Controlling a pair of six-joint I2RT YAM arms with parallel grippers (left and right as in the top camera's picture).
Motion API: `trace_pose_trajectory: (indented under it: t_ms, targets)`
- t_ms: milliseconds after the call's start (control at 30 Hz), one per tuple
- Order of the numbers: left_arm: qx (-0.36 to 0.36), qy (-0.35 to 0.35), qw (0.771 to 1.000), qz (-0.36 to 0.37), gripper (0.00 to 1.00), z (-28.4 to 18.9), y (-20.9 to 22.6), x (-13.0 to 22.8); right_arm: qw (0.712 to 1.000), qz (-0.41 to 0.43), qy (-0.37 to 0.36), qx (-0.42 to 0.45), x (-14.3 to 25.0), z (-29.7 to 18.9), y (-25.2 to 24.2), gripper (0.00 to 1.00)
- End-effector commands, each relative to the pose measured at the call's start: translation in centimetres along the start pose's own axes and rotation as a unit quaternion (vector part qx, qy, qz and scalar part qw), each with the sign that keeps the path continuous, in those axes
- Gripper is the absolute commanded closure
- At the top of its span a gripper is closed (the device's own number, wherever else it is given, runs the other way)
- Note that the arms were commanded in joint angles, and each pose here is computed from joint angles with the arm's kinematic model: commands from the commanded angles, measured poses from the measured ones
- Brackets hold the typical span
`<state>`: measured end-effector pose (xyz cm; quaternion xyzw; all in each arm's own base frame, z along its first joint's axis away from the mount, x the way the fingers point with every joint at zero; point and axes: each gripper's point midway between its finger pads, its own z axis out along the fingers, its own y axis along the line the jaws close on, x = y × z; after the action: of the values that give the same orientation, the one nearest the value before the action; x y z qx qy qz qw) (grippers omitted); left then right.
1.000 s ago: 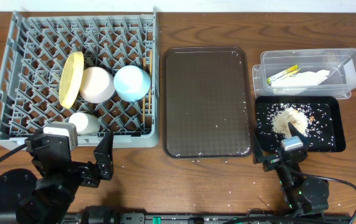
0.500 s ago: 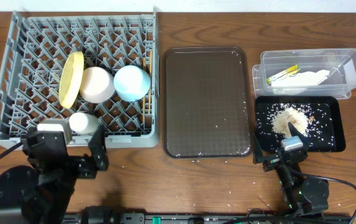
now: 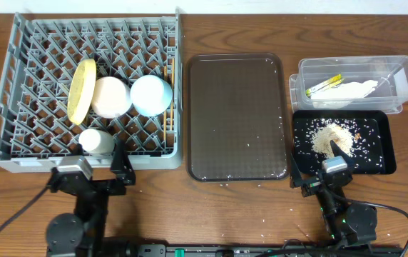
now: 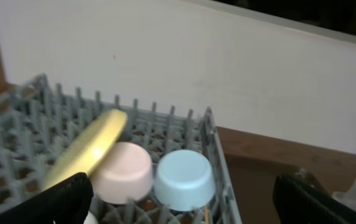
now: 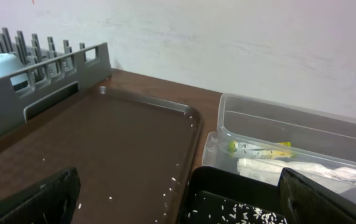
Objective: Sort waste into correct bins and load items into the dishwasher
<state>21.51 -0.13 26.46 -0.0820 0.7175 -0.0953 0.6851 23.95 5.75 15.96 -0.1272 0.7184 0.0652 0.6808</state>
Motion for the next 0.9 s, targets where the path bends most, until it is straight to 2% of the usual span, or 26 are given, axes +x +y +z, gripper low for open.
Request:
trace_pose_trajectory:
  t_ms: [0,200,467,733,867]
  targets:
    - [-0.002,-0.022,0.999,-0.050,0.07,0.1,0.6,1.4,1.000,0.006,0.000,0.003,0.1,0.0,-0.2,0.01]
    - [-0.022,-0.032,0.998,-0.053,0.07,1.5,1.8,3.5,1.000,0.006,0.000,0.003,0.1,0.0,-0.2,0.01]
    - [-0.019,0.005,0.999,-0.038,0.07,3.6,2.9,10.1,1.000,0.006,0.000,0.003,0.1,0.0,-0.2,0.01]
    - [-0.027,0.049,0.998,-0.024,0.07,3.4,3.2,12.2,1.000,0.006,0.000,0.003,0.1,0.0,-0.2,0.01]
    - [-0.026,0.049,0.998,-0.024,0.07,3.4,3.2,12.2,1.000,0.006,0.000,0.003,0.1,0.0,-0.2,0.01]
